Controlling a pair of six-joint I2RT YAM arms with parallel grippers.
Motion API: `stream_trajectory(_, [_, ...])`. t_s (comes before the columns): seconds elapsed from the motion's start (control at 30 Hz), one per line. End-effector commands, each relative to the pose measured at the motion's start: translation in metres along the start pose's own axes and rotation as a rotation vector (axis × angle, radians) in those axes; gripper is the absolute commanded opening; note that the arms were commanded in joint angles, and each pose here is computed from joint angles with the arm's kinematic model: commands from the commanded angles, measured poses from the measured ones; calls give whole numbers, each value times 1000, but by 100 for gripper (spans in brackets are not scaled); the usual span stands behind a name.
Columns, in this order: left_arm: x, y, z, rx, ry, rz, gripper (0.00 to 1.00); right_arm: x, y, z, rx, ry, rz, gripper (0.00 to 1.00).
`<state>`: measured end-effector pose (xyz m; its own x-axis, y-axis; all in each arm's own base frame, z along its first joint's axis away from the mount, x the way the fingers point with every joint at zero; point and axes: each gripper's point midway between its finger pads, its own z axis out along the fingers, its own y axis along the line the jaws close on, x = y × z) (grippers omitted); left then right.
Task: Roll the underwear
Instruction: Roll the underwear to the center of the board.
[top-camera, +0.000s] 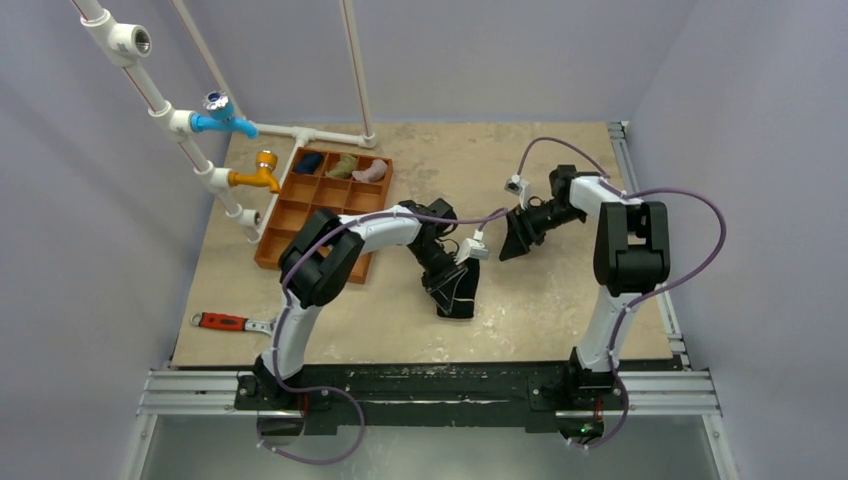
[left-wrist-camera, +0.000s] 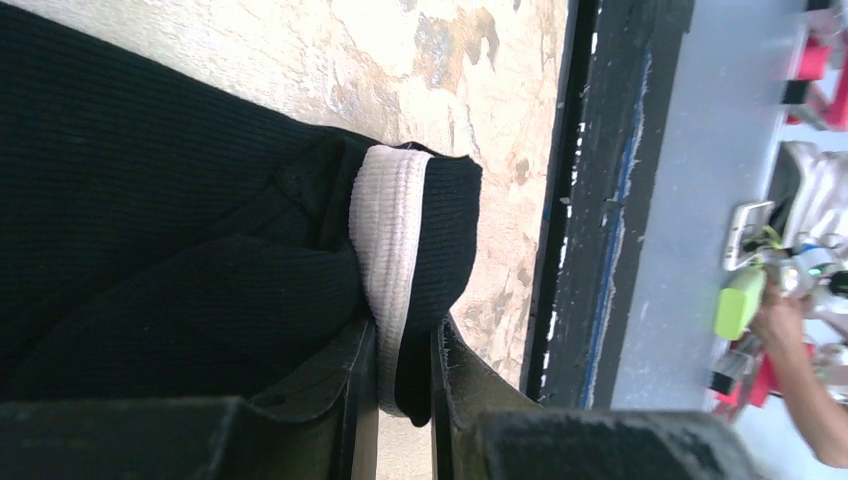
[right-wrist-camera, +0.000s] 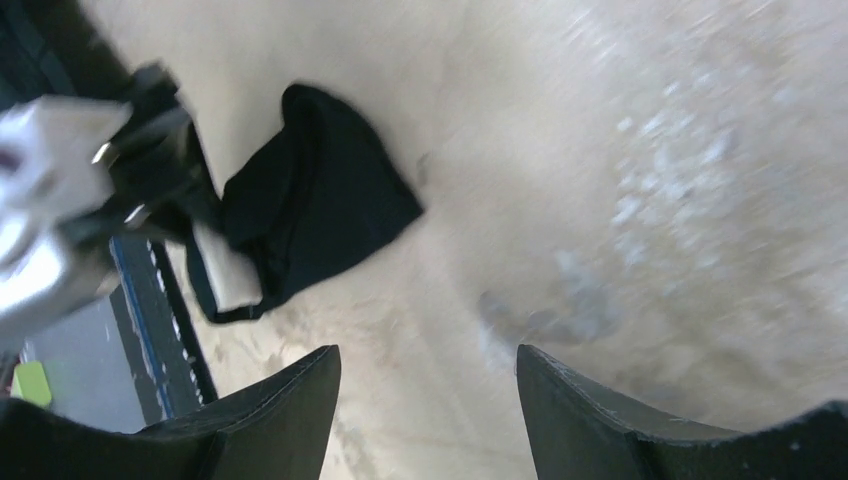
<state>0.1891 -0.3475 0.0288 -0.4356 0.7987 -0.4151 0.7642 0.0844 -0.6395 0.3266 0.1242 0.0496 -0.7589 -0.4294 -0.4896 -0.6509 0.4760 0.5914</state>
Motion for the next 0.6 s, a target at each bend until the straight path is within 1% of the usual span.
stream_trajectory(0.0, [5, 17, 1, 27, 21, -96, 0, 19, 29, -11, 13, 22, -137, 65])
stream_trajectory(0.13, [4, 22, 2, 80, 29, -175, 0, 32, 40, -17, 39, 29, -193, 65])
stream_trajectory(0.27, [4, 28, 5, 111, 28, -233, 0, 28, 53, -30, 105, -13, -281, 65])
stream_trajectory(0.4, [5, 32, 6, 131, 32, -274, 0, 18, 60, -39, 219, -64, -378, 65])
stream_trajectory(0.47, [3, 34, 4, 145, 23, -292, 0, 12, 68, -38, 261, -75, -431, 66])
stream_trajectory(0.57, [-1, 36, 1, 163, 13, -313, 0, 7, 85, -23, 307, -49, -522, 66])
